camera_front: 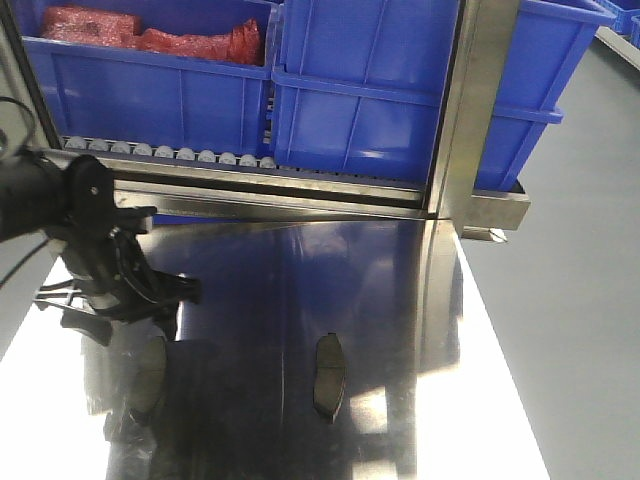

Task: Move and align brake pads A on conveyor
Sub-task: 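Lower the left gripper over the nearer brake pad and close on it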

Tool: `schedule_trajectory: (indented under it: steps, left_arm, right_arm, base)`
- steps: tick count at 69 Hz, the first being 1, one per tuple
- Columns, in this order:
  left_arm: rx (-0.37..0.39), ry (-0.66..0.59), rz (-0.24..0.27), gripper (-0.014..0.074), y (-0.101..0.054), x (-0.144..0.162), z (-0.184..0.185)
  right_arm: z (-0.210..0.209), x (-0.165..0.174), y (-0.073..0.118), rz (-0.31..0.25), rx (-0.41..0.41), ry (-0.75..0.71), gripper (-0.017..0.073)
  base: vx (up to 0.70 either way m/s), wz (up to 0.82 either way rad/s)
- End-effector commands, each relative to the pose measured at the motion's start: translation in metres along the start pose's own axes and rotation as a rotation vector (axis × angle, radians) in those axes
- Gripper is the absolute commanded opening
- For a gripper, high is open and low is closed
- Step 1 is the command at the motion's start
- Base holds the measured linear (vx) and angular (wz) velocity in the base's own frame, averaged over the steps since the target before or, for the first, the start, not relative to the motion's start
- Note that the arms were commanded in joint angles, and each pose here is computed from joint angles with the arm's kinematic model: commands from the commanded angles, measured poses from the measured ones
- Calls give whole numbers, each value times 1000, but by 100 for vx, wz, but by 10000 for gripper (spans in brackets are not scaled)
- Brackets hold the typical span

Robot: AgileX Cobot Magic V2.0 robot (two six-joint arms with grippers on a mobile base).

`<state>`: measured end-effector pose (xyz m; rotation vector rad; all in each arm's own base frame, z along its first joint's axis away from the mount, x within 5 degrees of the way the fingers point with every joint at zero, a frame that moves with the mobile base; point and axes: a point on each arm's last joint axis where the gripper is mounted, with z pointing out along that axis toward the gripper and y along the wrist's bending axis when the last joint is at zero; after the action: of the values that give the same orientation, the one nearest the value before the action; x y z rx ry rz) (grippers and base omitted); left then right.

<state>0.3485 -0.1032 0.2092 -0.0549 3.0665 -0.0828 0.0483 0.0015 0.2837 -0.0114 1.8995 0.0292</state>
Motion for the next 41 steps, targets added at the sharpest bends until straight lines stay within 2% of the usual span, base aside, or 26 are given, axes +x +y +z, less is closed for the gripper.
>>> schedule_trajectory:
  steps: [1, 13, 33, 41]
  left_arm:
    - [54, -65, -12, 533, -13, -2, -17]
    - [48, -5, -1, 533, -21, 1, -4]
    - [13, 14, 7, 533, -16, 6, -7]
    - [11, 12, -13, 533, -13, 14, -9]
  right_arm:
    - [-3, -14, 0, -14, 3, -86, 575]
    - [-3, -14, 0, -14, 3, -86, 575]
    - [-3, -14, 0, -14, 3, -85, 575]
    - [-3, -14, 0, -14, 3, -85, 575]
  base:
    - [0, 0]
    - [0, 0]
    - [0, 0]
    - [0, 0]
